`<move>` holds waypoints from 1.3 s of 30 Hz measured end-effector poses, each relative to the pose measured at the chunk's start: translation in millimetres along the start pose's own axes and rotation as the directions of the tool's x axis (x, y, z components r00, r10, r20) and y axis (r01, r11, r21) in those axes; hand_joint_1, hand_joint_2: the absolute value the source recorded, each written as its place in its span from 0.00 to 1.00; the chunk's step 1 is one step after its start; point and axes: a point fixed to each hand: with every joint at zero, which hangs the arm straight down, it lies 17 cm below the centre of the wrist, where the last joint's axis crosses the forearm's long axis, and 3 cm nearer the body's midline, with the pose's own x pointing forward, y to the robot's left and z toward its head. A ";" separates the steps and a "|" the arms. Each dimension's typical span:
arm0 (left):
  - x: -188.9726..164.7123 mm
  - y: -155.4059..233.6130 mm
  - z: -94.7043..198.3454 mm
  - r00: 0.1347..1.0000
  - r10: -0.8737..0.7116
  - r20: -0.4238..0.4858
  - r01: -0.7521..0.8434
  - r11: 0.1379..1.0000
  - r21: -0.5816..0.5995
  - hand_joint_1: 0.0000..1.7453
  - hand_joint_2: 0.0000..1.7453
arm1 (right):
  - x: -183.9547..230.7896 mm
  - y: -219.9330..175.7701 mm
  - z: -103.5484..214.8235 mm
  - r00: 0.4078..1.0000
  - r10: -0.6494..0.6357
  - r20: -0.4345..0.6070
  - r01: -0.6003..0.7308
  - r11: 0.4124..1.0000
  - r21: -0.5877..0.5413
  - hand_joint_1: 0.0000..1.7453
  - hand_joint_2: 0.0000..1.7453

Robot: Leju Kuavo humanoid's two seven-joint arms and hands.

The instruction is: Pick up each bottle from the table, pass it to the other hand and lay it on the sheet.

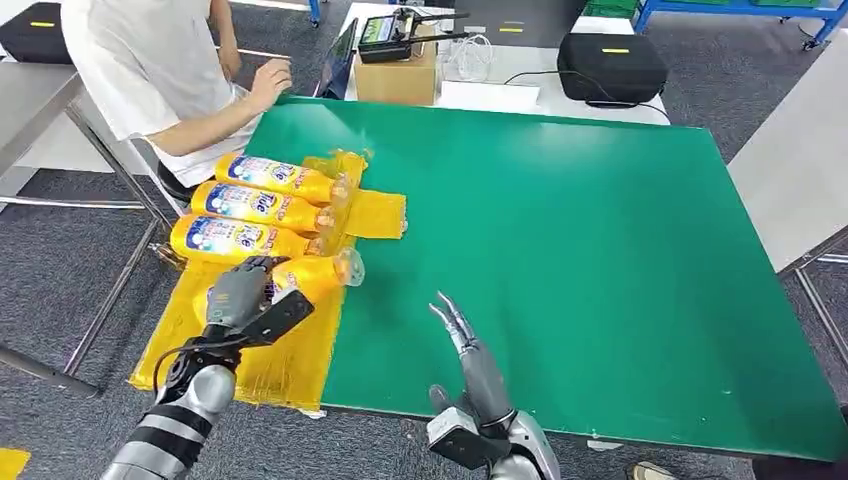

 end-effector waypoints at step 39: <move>-16.9 -35.4 8.9 0.914 0.400 -0.066 -0.378 0.782 -0.495 0.00 1.00 | -5.3 -7.4 -4.9 0.994 -0.111 0.024 0.112 0.992 -0.051 0.00 0.00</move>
